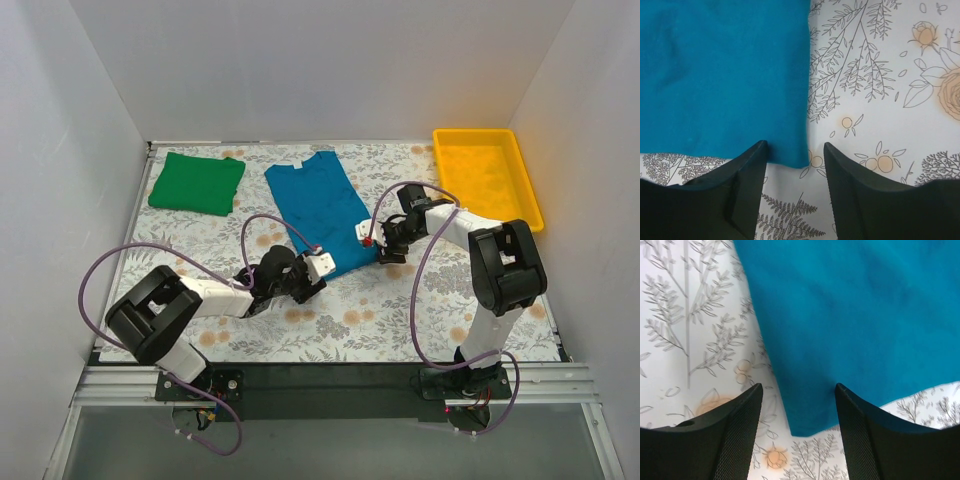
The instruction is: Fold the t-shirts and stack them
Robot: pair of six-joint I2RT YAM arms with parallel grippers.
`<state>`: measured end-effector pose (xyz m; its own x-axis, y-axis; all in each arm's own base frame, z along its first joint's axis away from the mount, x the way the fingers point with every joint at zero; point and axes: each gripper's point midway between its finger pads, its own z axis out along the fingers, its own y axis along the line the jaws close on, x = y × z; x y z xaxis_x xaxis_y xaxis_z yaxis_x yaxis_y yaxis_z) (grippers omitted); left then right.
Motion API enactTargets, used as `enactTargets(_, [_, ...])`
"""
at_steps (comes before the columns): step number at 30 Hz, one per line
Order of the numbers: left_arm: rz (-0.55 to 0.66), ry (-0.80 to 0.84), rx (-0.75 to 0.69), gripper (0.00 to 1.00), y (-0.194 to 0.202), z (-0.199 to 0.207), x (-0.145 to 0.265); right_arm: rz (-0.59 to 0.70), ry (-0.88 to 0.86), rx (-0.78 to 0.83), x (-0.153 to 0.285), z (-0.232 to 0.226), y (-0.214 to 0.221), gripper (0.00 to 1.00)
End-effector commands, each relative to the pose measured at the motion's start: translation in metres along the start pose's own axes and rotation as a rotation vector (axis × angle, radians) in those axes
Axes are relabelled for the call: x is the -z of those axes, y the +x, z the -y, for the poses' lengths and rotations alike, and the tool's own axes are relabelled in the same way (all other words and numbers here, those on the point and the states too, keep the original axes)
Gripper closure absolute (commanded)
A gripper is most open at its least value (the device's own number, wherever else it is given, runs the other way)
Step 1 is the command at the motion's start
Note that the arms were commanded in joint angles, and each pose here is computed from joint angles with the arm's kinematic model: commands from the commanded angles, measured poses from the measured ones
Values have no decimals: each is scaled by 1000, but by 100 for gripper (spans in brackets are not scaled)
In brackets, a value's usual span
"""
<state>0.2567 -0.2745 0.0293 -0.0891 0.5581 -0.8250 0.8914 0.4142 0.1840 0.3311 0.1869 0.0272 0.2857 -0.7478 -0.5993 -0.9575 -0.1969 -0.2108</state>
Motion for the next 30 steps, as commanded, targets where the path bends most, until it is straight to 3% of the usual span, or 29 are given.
enactTargets(1, [29,-68,-43,55,-17,-20,-5,-40,38,11,0,17,5,35])
enactTargets(5, [5,-72,-54,62,-11,-20,-6,-70,25,-3,-4,13,15,42])
enactTargets(8, [-11,-78,-59,73,-7,-20,-7,-88,15,-17,-8,12,19,56])
enactTargets(11, [-35,-70,-62,85,-3,-15,-8,-98,-11,-20,-11,5,22,72])
enactTargets(12, [-38,-70,-63,90,-2,-15,-9,-102,-22,-19,-12,2,22,93])
enactTargets(13, [-36,-66,-69,96,-4,-12,-10,-106,-39,-19,-13,-5,21,99])
enactTargets(14, [-43,-61,-70,100,-2,-9,-10,-108,-48,-17,-14,-9,21,99])
enactTargets(19, [-10,2,-44,100,-19,18,-3,-120,-109,-45,0,-38,14,99])
enactTargets(21, [9,29,-26,100,-28,32,5,-142,-193,-87,8,-73,17,99])
enactTargets(27, [34,200,84,100,-41,116,31,-128,-333,-71,44,-178,8,99])
enactTargets(30, [15,296,163,100,-38,162,44,-98,-310,-50,56,-205,-1,99])
